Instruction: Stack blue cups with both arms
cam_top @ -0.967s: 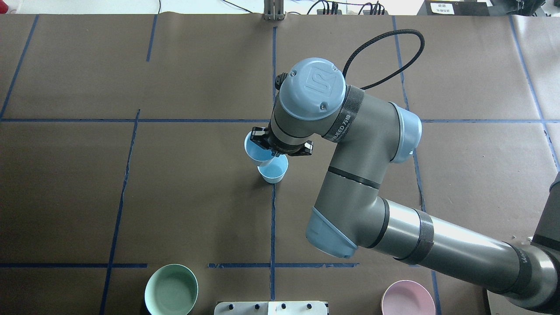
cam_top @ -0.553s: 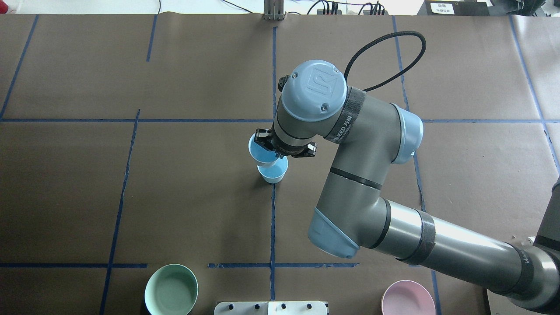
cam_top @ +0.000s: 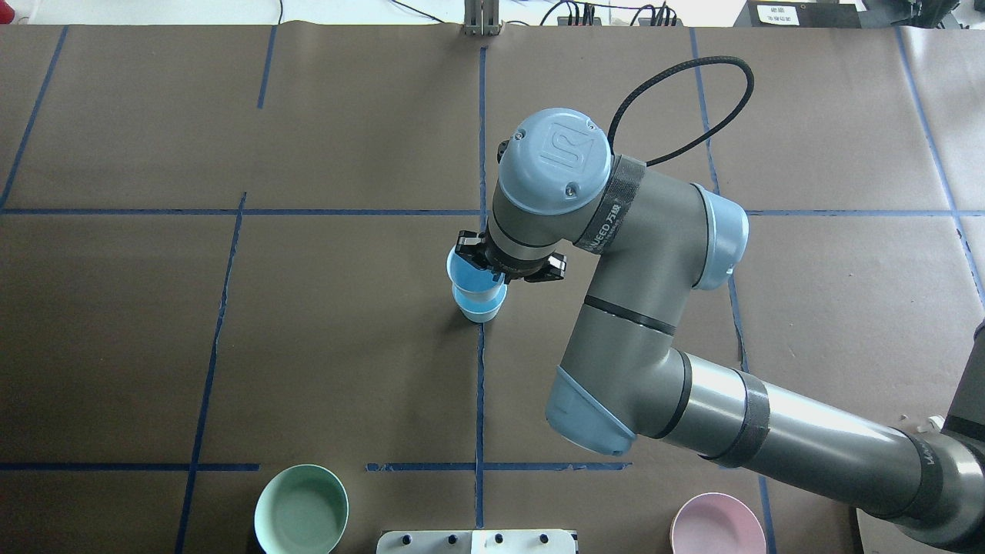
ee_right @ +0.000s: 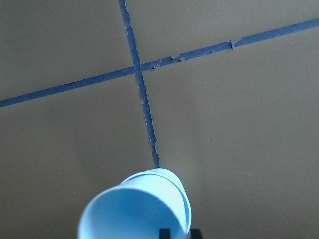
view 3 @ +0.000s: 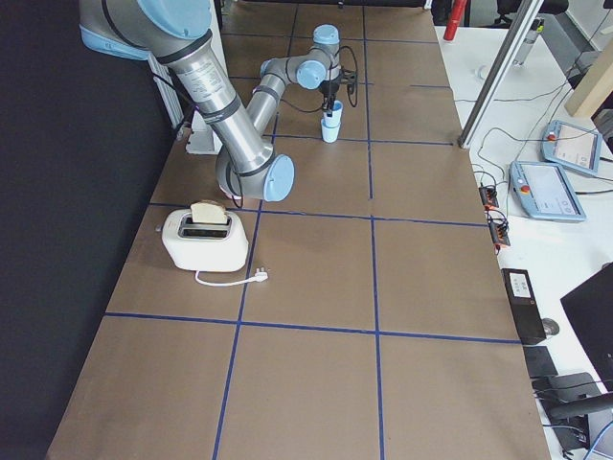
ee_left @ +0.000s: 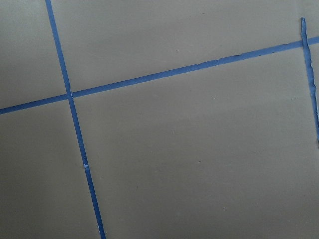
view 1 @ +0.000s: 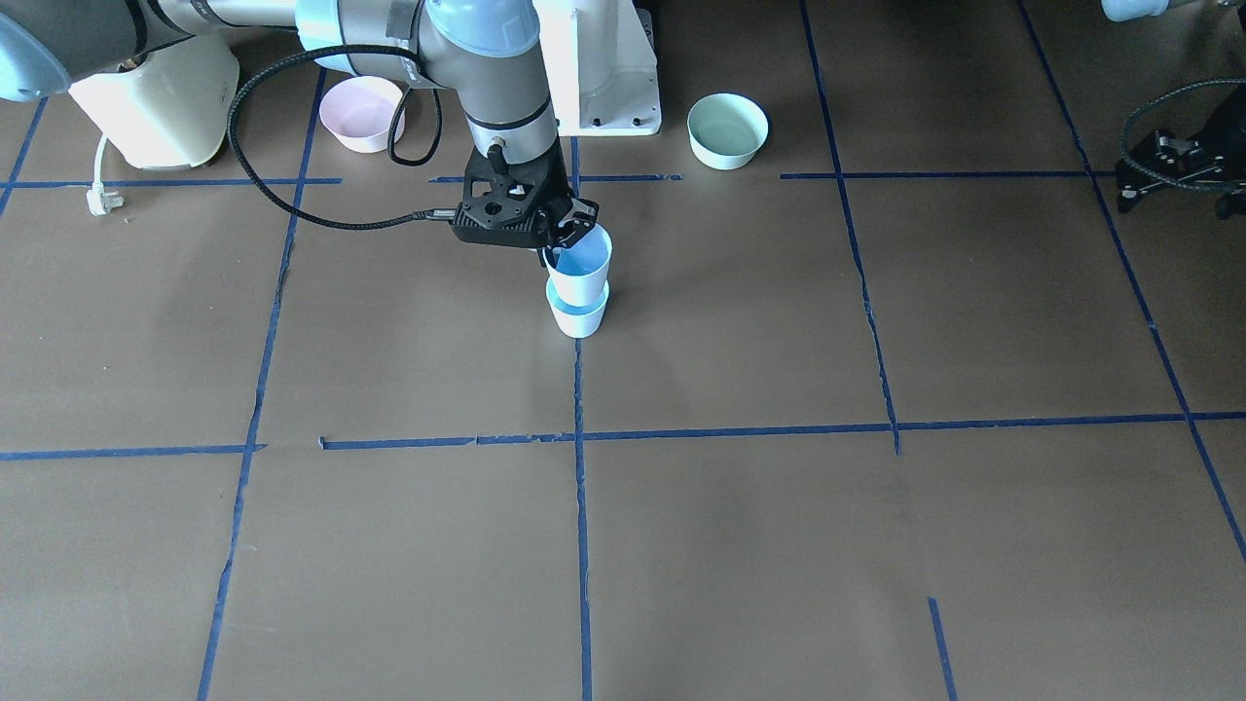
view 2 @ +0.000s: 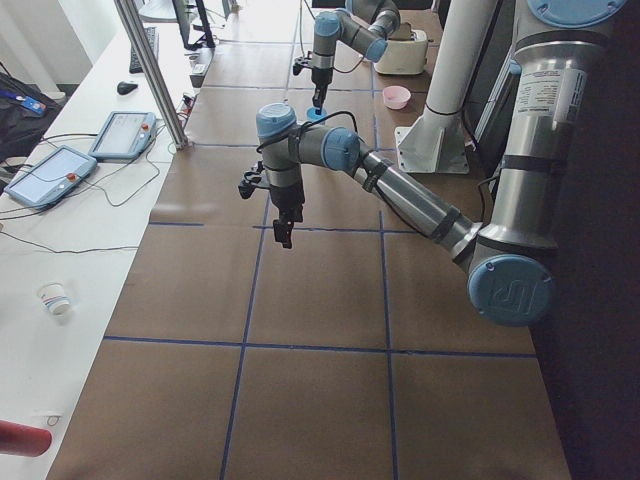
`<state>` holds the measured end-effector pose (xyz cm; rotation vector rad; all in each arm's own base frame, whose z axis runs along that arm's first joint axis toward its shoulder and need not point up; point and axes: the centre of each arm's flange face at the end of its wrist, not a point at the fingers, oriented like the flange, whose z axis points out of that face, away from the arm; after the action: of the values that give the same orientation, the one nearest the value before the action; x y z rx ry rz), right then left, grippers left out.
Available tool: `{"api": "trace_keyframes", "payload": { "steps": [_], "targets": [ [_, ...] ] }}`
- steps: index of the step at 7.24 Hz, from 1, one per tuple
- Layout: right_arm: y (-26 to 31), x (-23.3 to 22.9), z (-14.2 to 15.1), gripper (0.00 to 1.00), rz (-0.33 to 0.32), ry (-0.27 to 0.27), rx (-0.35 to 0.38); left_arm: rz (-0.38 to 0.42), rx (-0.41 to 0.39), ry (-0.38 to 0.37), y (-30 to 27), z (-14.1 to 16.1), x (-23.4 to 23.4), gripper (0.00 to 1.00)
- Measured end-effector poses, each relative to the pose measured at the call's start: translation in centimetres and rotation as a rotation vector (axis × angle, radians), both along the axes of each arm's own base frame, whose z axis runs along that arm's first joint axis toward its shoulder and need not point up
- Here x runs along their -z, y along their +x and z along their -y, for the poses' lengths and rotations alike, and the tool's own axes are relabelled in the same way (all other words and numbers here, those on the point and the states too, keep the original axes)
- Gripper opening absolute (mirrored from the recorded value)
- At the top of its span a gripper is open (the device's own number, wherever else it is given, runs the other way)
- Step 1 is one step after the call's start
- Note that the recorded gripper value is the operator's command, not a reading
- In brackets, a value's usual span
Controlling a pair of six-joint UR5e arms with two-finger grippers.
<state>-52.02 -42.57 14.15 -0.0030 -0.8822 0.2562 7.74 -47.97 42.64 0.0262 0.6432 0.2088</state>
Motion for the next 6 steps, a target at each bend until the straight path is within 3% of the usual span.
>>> {"api": "trace_keyframes", "payload": {
  "steps": [4, 6],
  "targets": [
    [0.6, 0.0, -0.1, 1.0, 0.006, 0.003, -0.002, 0.0, 0.002, -0.001, 0.0, 0.0, 0.0, 1.0],
    [4.7, -1.7, -0.3, 1.0, 0.02, 0.031, -0.009, 0.001, 0.002, -0.003, -0.1, 0.0, -0.1, 1.0]
  ]
}}
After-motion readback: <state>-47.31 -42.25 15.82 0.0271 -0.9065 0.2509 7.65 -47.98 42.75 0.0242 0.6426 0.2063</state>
